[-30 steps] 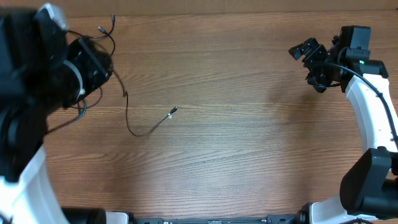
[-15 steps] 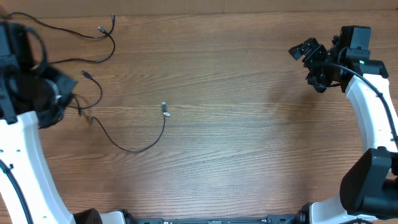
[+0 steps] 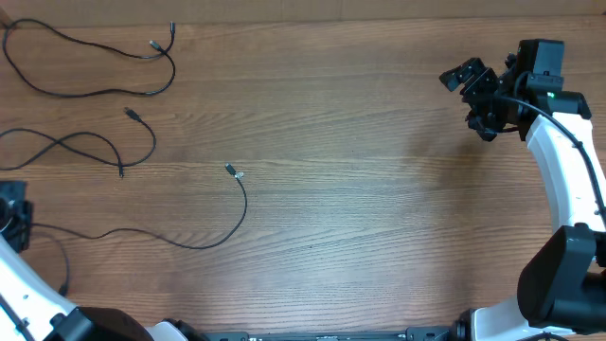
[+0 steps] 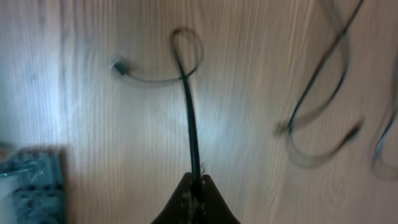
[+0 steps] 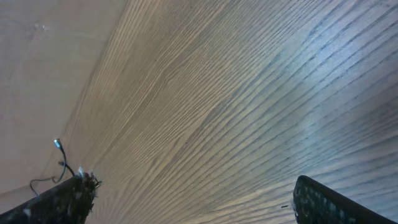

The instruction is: Untangle cables

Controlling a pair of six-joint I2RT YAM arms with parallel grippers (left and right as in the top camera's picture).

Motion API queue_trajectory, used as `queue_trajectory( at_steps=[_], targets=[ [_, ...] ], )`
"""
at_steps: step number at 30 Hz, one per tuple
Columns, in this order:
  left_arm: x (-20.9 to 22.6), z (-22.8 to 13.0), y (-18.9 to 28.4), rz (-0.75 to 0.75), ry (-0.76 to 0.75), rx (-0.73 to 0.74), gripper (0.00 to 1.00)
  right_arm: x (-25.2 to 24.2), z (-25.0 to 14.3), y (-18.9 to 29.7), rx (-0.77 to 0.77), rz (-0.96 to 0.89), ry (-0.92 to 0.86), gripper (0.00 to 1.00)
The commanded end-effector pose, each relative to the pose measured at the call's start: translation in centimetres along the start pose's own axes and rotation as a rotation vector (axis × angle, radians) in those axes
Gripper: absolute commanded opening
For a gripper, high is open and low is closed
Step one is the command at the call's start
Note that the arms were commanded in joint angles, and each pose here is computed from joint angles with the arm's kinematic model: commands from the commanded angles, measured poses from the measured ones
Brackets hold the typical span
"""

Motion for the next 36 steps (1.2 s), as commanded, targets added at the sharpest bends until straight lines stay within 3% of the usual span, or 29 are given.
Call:
queue_trajectory(
  at_steps=[1,10,17,20,22,24,25,31,32,33,34,36],
  targets=[
    [1.7,2.5,-2.4,0.000,0.123,-0.061,0.04,0.4,0.4,0.6,-0.026,0.007,0.014,1.00],
    [2.1,5.8,-7.6,-0.085,0.199,-0.172,0.04,0.4,0.4,0.6,-0.026,0.007,0.014,1.00],
    [1.1,8.0,-10.0,-0.076,0.024,-0.263,0.05,0.4,0.4,0.6,-0.026,0.007,0.014,1.00],
    [0.7,8.7,-11.4,-0.055,-0.071,-0.281,0.10,0.4,0.4,0.6,-0.026,0.007,0.014,1.00],
    [0.5,9.0,-12.6,-0.043,-0.136,-0.272,0.22,0.4,0.4,0.6,-0.026,0.007,0.014,1.00],
    [0.6,8.9,-14.1,-0.019,-0.161,-0.241,0.43,0.4,0.4,0.6,-0.026,0.007,0.014,1.00],
    [0.6,8.7,-15.4,-0.011,-0.164,-0.204,0.59,0.4,0.4,0.6,-0.026,0.007,0.014,1.00],
    [-0.6,7.9,-17.1,-0.102,-0.227,-0.122,0.71,0.4,0.4,0.6,-0.026,0.007,0.014,1.00],
    [-1.0,7.9,-17.0,-0.126,-0.251,-0.122,0.70,0.4,0.4,0.6,-0.026,0.007,0.014,1.00],
    [-1.3,7.9,-16.9,-0.154,-0.282,-0.120,0.61,0.4,0.4,0.6,-0.026,0.007,0.014,1.00],
    [-1.5,8.0,-16.9,-0.166,-0.297,-0.128,0.36,0.4,0.4,0.6,-0.026,0.007,0.014,1.00],
    [-1.4,8.4,-16.7,-0.159,-0.290,-0.143,0.17,0.4,0.4,0.6,-0.026,0.007,0.014,1.00]
  ],
)
Point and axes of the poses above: each gripper's point midway between its finger pads, its own y axis back along the fingers, its own x axis along the line the jaws close on, z = x × y, the point moved 8 cm from there along y, back along the fingers, and after that the axes turned 1 degree about y, right-handed, at the moved point
